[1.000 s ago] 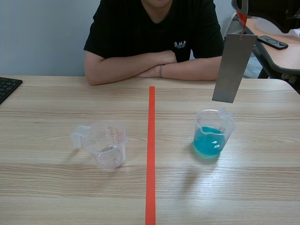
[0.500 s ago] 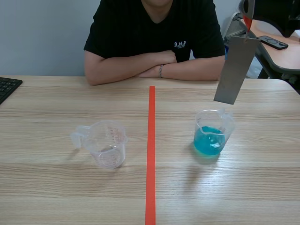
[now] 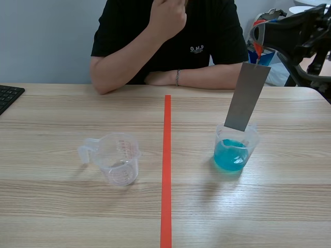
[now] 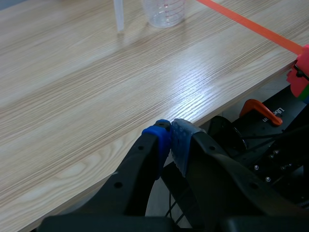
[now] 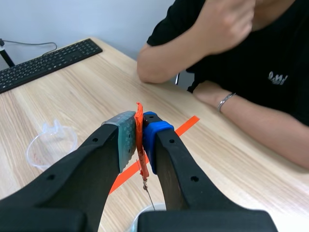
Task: Do the redox reaction experiment.
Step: 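Lower the plate into the blue solution, then hold the plate still in the solution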
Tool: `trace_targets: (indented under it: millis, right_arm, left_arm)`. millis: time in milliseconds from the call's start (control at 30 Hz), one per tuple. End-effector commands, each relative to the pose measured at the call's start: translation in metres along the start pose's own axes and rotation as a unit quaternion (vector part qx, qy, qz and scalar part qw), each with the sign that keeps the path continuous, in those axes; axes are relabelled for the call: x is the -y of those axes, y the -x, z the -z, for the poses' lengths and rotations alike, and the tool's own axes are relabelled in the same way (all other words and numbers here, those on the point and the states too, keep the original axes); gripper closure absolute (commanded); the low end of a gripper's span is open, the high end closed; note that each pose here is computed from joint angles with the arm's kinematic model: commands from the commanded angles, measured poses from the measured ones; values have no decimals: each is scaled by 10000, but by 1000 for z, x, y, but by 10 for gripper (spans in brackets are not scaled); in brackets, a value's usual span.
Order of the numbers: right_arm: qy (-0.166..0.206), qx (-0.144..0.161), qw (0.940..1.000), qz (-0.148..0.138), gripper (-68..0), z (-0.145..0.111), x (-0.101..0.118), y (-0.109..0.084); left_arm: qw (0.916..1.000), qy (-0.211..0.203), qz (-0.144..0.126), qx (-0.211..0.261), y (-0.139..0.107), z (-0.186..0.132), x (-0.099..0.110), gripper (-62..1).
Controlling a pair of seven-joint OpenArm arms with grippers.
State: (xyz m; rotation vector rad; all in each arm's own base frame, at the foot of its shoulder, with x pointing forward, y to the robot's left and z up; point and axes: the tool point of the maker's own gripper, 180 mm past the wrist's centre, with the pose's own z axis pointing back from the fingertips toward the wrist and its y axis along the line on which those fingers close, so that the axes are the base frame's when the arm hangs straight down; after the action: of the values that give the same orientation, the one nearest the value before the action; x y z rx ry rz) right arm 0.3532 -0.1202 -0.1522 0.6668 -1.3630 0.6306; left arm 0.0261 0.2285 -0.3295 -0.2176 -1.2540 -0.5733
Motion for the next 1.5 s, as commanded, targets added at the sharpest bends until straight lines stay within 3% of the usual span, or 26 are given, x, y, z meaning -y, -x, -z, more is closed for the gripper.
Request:
trace_targets:
  millis: [0, 500, 1000, 1467]
  right_arm:
    - [-46, 144, 9998, -113, -15, 0, 0, -10]
    - [125, -25, 9999, -101, -15, 8, 8, 24]
    - [214, -417, 9989, -44, -15, 13, 12, 76]
    - [249, -475, 9985, -101, -15, 12, 14, 80]
  left_arm:
    - [9999, -22, -1, 115, -6, 0, 1, -27]
    - [9999, -26, -6, 115, -6, 0, 1, -27]
    - [9999, -32, -11, 116, -5, 0, 1, -27]
    - [9999, -32, -11, 116, -5, 0, 1, -27]
